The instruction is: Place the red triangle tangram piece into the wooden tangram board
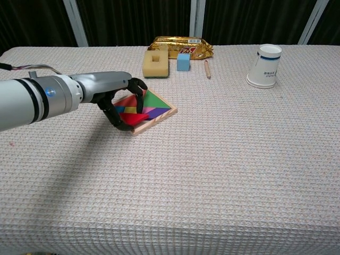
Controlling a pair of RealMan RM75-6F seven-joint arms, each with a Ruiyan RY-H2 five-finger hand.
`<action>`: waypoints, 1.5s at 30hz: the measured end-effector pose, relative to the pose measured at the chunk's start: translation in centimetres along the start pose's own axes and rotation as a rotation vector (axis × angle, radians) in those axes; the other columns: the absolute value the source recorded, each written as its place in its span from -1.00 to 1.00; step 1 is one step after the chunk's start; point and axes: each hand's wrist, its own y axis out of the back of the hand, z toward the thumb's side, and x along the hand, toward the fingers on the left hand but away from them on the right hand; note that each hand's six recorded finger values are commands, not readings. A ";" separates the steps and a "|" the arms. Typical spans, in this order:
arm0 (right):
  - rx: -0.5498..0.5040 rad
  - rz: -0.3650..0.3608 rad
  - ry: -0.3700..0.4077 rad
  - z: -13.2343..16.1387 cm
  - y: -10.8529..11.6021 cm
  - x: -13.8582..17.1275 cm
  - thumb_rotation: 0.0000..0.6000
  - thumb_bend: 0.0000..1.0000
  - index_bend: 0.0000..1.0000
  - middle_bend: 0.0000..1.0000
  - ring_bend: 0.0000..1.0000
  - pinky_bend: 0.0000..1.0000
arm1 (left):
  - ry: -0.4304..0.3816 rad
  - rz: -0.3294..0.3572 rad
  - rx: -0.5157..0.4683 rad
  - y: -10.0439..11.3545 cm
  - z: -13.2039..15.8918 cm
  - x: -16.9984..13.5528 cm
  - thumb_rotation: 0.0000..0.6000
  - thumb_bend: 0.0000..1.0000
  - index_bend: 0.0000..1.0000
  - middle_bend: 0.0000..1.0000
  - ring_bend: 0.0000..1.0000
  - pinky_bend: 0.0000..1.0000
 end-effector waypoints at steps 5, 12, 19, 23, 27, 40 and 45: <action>-0.005 -0.003 0.002 -0.1 0.0 0.0 1.00 -0.48 -1.00 -1.00 -1.00 -1.00 | 0.039 -0.008 -0.011 0.1 0.1 0.0 1.00 -0.48 0.03 -0.88 -1.00 -0.84; -0.012 -0.007 0.000 -0.2 0.1 0.0 1.00 -0.48 -1.00 -1.00 -1.00 -1.00 | 0.068 -0.008 -0.035 0.6 1.1 -0.3 1.00 -0.45 0.03 -0.88 -1.00 -0.83; -0.020 -0.004 0.003 -0.3 -0.1 0.1 1.00 -0.48 -1.00 -1.00 -1.00 -1.00 | 0.081 -0.011 -0.039 0.6 1.9 -0.4 1.00 -0.45 0.03 -0.88 -1.00 -0.83; -0.021 -0.006 -0.001 -0.5 -0.1 0.1 1.00 -0.48 -1.00 -1.00 -1.00 -1.00 | 0.095 -0.024 -0.044 0.2 1.9 -0.2 1.00 -0.44 0.03 -0.88 -1.00 -0.83; -0.021 -0.004 -0.005 -0.7 -0.1 -0.1 1.00 -0.48 -1.00 -1.00 -1.00 -1.00 | 0.104 -0.033 -0.044 -0.1 2.0 0.0 1.00 -0.44 0.03 -0.88 -1.00 -0.83; -0.020 0.000 -0.006 -0.8 -0.2 0.0 1.00 -0.48 -1.00 -1.00 -1.00 -1.00 | 0.111 -0.023 -0.049 -0.2 2.0 0.1 1.00 -0.44 0.03 -0.88 -1.00 -0.87; -0.020 0.002 -0.007 -0.8 -0.3 0.0 1.00 -0.47 -1.00 -1.00 -1.00 -1.00 | 0.105 -0.019 -0.050 -0.1 2.1 0.1 1.00 -0.44 -0.01 -0.88 -1.00 -0.87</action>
